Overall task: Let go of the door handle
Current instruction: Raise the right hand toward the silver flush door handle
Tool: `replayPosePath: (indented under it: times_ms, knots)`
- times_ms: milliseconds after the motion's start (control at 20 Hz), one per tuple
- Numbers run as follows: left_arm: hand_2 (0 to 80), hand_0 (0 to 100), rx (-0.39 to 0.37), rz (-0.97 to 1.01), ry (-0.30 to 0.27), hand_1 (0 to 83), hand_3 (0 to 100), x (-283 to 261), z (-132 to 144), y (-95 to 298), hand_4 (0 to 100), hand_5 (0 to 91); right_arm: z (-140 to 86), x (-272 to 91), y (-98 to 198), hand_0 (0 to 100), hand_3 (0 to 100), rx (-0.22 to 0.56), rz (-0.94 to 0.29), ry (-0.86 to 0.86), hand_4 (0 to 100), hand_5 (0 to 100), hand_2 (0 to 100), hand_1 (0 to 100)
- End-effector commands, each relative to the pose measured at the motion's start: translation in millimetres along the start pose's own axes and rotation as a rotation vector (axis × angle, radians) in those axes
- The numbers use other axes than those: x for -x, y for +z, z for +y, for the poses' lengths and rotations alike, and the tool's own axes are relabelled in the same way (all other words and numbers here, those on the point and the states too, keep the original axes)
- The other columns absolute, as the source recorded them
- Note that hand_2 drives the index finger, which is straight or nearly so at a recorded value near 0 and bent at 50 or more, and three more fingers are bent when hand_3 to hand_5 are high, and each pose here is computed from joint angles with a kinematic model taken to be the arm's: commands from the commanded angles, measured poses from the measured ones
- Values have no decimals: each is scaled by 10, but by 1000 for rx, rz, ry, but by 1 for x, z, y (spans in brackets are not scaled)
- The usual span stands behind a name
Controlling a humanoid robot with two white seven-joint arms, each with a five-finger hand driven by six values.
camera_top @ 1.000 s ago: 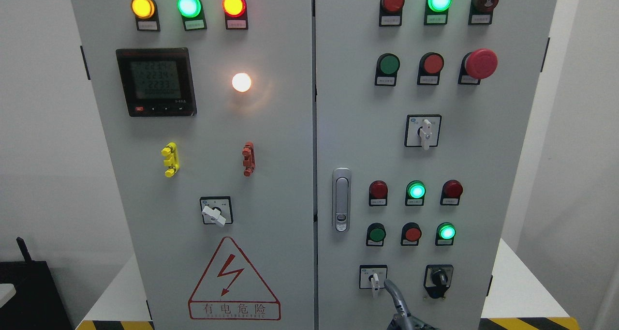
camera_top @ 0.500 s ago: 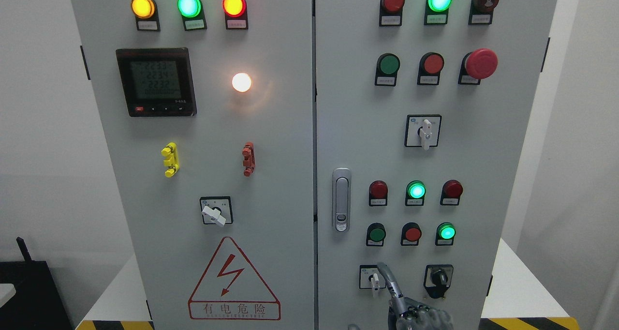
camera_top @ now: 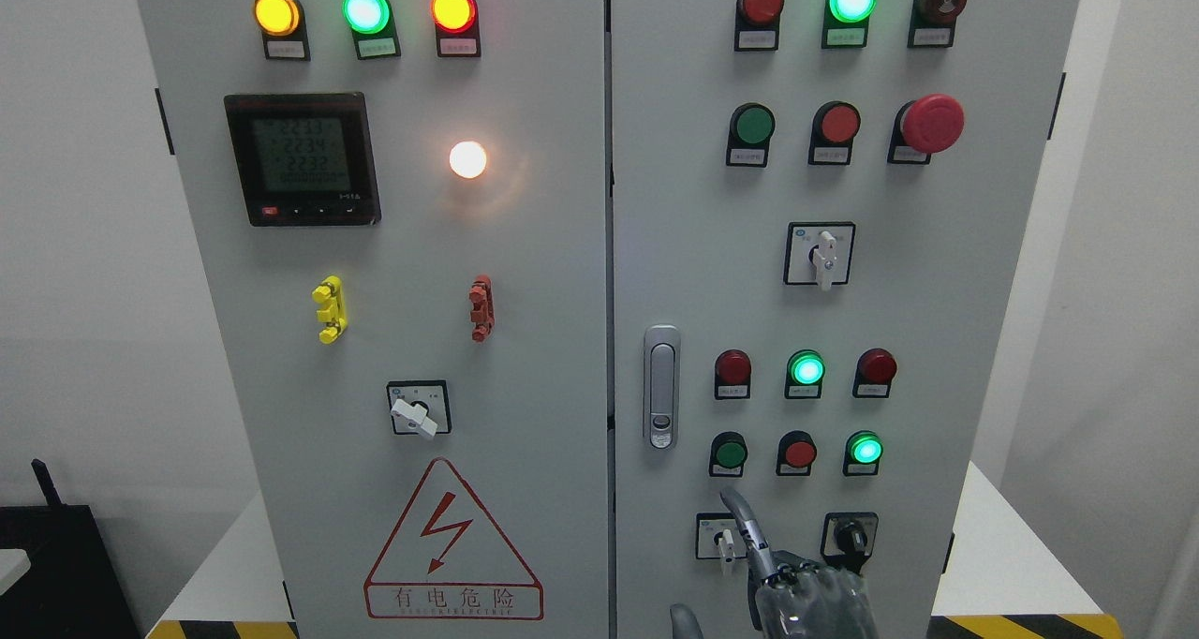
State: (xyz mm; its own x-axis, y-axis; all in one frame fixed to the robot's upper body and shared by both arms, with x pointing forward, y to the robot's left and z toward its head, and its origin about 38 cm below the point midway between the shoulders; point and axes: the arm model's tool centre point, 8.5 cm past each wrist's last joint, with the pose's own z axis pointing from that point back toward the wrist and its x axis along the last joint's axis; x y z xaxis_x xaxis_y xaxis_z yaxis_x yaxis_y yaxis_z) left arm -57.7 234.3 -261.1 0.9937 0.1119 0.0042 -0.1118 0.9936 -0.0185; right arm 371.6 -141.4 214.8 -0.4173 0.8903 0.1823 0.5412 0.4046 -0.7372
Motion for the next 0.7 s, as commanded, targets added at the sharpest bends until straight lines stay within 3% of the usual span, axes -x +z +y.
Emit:
replayPosePath:
  times_ms: [0,650]
  knots:
    - [0,120,0,22,-13,389,0,7,0,1,0,0,11,2,-13,288,1000,-27,6,27,1000,1000,0,287]
    - [0,120,0,22,-13,389,0,7,0,1,0,0,30,-20,-40,292,1000,-86,-25,43,1000,1000,0,277]
